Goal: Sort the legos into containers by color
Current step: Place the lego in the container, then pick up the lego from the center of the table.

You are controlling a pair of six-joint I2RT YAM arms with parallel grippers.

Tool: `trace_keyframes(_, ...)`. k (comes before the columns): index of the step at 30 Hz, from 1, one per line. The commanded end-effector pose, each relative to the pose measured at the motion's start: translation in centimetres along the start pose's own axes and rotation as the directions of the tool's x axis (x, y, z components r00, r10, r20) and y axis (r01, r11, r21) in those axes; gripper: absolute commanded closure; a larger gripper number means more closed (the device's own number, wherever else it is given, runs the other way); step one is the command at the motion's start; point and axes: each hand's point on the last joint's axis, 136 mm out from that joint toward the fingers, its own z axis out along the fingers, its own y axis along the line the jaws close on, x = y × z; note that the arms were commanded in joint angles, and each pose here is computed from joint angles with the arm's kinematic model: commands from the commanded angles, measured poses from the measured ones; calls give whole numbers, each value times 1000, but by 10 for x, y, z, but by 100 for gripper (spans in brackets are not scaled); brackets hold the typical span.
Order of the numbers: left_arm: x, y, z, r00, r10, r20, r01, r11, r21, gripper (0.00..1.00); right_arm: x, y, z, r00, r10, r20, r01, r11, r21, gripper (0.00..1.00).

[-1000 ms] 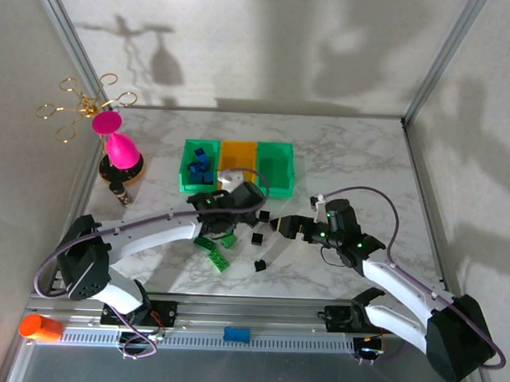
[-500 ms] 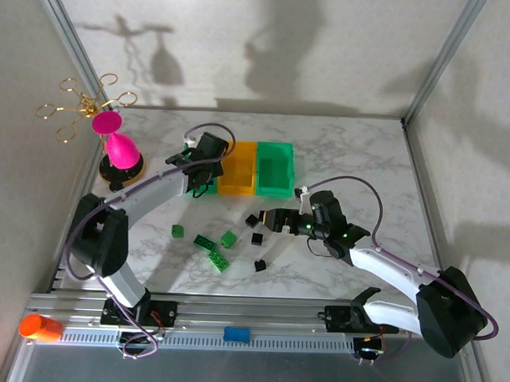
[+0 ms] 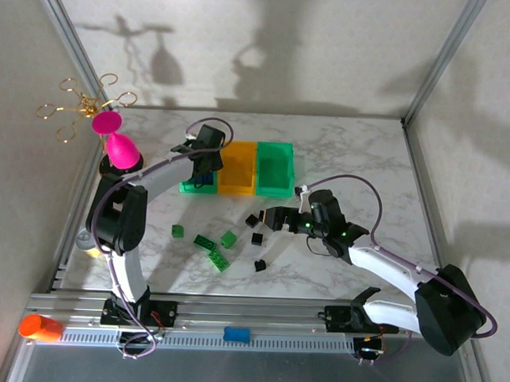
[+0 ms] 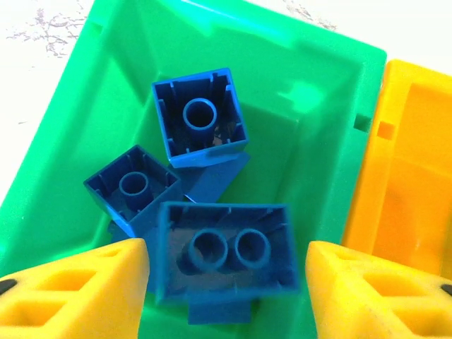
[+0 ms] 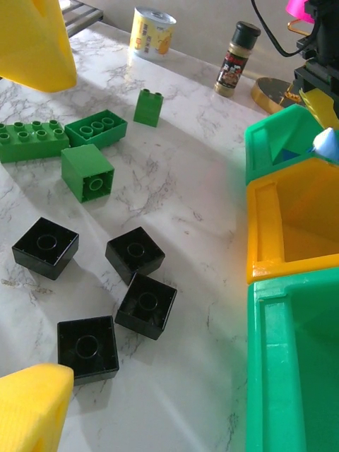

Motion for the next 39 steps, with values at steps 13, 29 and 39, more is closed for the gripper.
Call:
trace_keyframes(13,-21,-9,-67,997,1,80,-11,992,122,40,-18,4,-7,999,-18,46,16,999,38,1)
trace_keyframes(29,143,-85,-141,930,366,-10,-334,860,385,35,15,-41,-28,992,128,-2,-126,984,124,1)
trace_keyframes(39,194,-98,-91,878,458,-140,-389,853,349,35,30,-55,-25,980,201,-7,-199,971,132,1)
